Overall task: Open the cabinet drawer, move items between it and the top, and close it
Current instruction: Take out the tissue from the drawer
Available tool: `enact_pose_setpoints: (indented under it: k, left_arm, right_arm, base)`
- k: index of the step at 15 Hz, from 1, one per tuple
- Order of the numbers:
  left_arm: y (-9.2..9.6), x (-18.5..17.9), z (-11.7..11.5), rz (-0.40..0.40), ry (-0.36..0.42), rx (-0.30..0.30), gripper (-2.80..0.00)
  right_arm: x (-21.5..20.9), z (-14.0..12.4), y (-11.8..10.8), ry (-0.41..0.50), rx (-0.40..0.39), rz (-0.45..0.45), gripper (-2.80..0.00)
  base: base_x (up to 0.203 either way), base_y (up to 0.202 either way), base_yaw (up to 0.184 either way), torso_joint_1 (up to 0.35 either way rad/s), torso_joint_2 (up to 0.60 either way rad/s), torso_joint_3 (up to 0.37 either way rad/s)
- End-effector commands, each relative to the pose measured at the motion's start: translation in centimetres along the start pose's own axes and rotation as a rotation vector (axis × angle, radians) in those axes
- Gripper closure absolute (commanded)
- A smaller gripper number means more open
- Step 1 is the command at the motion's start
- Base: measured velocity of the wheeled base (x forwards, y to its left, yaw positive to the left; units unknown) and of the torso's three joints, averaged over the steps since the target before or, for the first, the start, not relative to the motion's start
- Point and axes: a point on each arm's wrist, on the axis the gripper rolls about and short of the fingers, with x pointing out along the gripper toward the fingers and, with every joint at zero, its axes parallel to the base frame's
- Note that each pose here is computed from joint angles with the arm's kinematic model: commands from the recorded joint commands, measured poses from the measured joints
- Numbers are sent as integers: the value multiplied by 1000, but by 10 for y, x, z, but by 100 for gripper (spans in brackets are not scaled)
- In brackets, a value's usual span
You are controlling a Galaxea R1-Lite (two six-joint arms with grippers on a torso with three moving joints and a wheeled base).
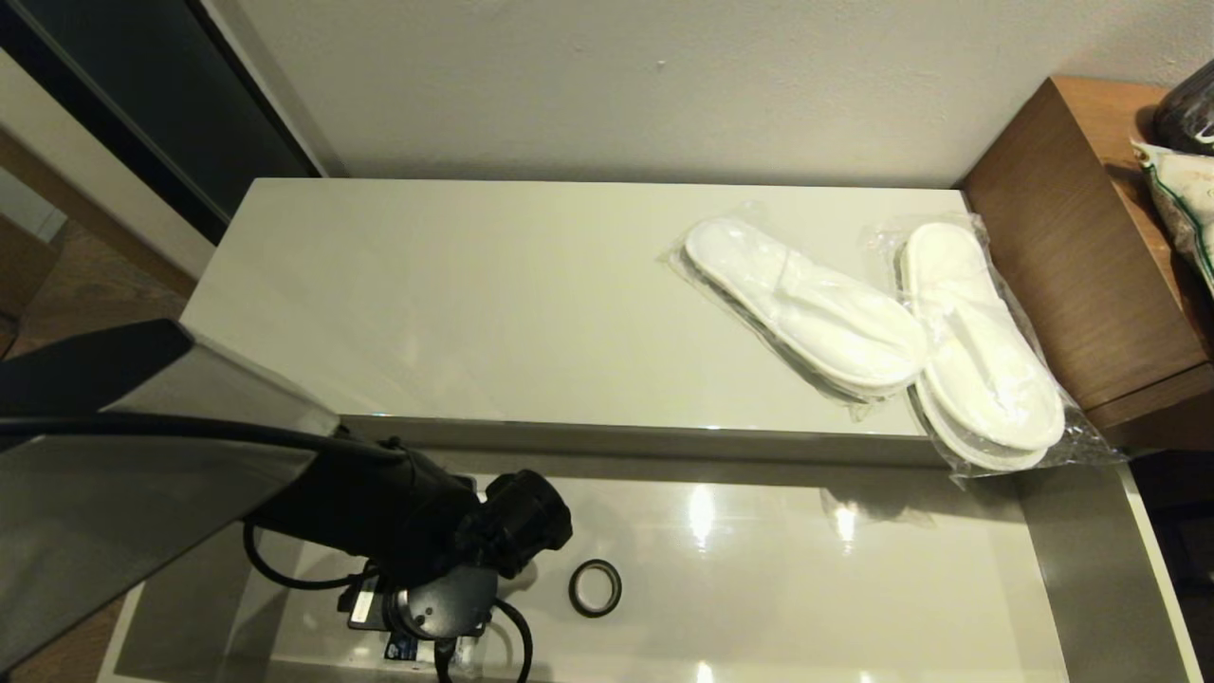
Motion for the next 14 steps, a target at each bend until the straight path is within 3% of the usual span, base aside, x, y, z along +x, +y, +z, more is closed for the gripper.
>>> enact_pose_setpoints:
  k: [1,5,6,8,10,14]
  left_arm:
    - [-9,14,-6,29,30,-1,-280]
    - [-13,41,-9,64,98,-47,-280]
    - [-13,46,-3,43,95,-76,-280]
    - [-22,57,1,28,99,-79,-280]
    - [-30,63,10,-45,95,-85,-280]
    - [-21,73,26,-109,93,-114,-280]
  right_arm:
    - [0,0,0,-2,-1,0,0]
    - [0,0,0,-2,-1,0,0]
    - [0,0,0,-4,-1,0,0]
    - [0,0,0,-2,-1,0,0]
    - [0,0,0,-1,-1,0,0]
    - [0,0,0,-4,-1,0,0]
  base:
    - [0,0,0,0,0,0]
    - [0,0,0,0,0,0]
    - [0,0,0,0,0,0]
    - [0,0,0,0,0,0]
    - [0,0,0,0,0,0]
    - [0,0,0,0,0,0]
